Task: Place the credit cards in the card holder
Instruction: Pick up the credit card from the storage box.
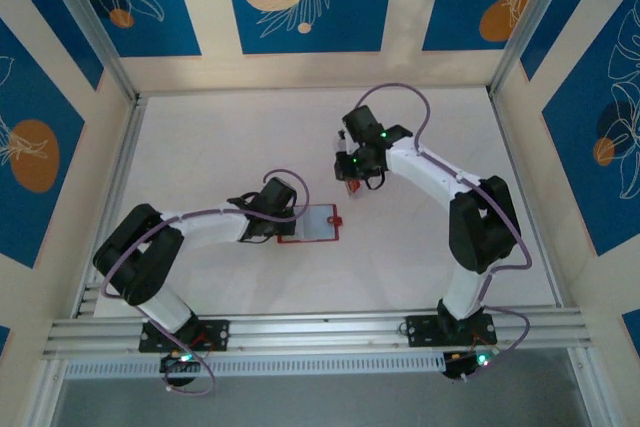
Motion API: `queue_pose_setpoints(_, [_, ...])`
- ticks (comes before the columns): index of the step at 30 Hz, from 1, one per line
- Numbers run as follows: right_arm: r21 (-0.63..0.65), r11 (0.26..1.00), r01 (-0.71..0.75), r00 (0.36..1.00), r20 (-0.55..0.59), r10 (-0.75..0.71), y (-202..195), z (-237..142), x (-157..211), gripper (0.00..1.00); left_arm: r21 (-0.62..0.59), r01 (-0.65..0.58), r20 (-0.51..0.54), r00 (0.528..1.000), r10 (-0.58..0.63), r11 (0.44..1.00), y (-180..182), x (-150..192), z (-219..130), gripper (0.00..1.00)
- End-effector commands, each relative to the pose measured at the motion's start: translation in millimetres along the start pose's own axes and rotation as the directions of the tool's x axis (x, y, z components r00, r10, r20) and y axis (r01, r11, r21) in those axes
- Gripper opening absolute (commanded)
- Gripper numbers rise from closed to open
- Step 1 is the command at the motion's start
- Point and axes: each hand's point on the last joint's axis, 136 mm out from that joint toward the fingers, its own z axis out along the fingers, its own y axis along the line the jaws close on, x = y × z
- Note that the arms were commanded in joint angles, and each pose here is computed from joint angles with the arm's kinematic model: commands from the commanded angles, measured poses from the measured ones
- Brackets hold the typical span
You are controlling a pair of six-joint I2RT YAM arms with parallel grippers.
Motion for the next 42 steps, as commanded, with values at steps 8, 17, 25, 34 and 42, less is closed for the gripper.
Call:
queue_pose_setpoints(8, [0.217,0.975,0.044,0.996,-0.084,-0.026,-43.8,20.8,-4.9,0.29,-0.043,0.021,-0.094,0.995,-0.025,0.999,18.5,30.7,6.3,0.19])
queue_pose_setpoints(17, [0.262,0.963,0.062,0.995,-0.094,-0.038,-51.1,36.6,-15.7,0.32,-0.037,0.024,-0.095,0.995,-0.027,0.999,17.3,31.7,6.2,0.18])
queue_pose_setpoints(25, [0.235,0.970,0.056,0.993,-0.111,-0.030,-50.5,47.9,-16.2,0.30,-0.039,0.026,-0.096,0.995,-0.030,0.999,17.5,32.2,6.4,0.18])
queue_pose_setpoints(34, [0.208,0.976,0.066,0.990,-0.138,-0.038,-45.6,58.8,-8.8,0.27,-0.038,0.030,-0.097,0.995,-0.033,0.999,18.0,33.2,6.7,0.18])
queue_pose_setpoints(42, [0.199,0.977,0.075,0.986,-0.160,-0.043,-42.7,65.4,-4.4,0.24,-0.042,0.030,-0.097,0.995,-0.034,0.999,19.5,34.0,6.5,0.17])
